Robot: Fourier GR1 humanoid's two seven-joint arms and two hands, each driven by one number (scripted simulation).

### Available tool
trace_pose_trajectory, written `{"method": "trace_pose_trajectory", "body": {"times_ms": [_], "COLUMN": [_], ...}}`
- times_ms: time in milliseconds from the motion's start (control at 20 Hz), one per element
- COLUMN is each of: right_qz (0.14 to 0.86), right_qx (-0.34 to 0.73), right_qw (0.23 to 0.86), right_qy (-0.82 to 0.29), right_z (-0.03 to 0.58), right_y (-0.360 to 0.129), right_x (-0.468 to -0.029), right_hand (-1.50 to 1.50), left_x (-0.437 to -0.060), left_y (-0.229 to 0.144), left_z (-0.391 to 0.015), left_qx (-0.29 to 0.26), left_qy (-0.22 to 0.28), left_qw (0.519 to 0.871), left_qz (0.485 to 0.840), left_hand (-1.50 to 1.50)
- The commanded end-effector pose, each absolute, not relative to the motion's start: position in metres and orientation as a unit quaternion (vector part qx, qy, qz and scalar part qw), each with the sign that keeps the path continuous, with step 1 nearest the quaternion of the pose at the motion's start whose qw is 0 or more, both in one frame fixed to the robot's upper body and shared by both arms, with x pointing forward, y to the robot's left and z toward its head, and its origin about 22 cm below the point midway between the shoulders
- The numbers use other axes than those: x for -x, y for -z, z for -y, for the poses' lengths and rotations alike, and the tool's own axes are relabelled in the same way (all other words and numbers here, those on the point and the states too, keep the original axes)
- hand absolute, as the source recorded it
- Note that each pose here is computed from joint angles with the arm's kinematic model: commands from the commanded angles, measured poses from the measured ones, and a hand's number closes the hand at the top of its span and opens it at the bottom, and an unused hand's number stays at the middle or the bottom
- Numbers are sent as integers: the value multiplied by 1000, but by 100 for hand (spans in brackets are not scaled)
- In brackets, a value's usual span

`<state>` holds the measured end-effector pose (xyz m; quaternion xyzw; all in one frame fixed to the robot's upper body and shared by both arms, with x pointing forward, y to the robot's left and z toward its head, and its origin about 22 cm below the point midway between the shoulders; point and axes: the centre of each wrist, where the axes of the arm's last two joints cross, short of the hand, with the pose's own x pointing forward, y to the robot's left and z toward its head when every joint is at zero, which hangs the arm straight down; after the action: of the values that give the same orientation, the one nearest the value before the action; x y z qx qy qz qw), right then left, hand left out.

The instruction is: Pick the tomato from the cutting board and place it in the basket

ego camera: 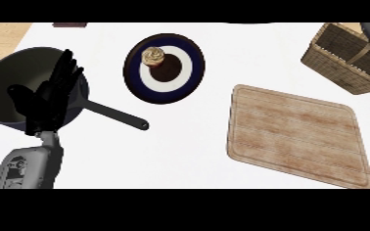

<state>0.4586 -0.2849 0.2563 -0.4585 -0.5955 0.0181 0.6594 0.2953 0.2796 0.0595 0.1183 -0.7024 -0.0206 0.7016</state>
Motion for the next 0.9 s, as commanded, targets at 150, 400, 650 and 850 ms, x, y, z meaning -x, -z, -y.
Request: {"method": "trace_pose_trajectory", "body": {"times_ms": [150,400,650,850], "right_qz": [601,537,527,510], "right_qx": [423,579,643,667], "right_qw": [678,575,485,464], "right_qy": [5,-216,-272,-284], "right_z": [336,335,349,355], "right_y": [-267,-228,-247,-273], "right_x": [-454,-451,-446,-447], "right_hand": [150,150,150,150], "left_x": [-285,-293,-288,-285], "left_y": [-48,-54,-57,-49], "left_z": [-278,-285,-280,-267], "left_qx": [-125,-121,-113,-110], "left_qy": [15,20,20,30], "left_qw": [711,712,710,716], "left_qz": [692,691,695,688], "left_hand": [0,0,0,0]}}
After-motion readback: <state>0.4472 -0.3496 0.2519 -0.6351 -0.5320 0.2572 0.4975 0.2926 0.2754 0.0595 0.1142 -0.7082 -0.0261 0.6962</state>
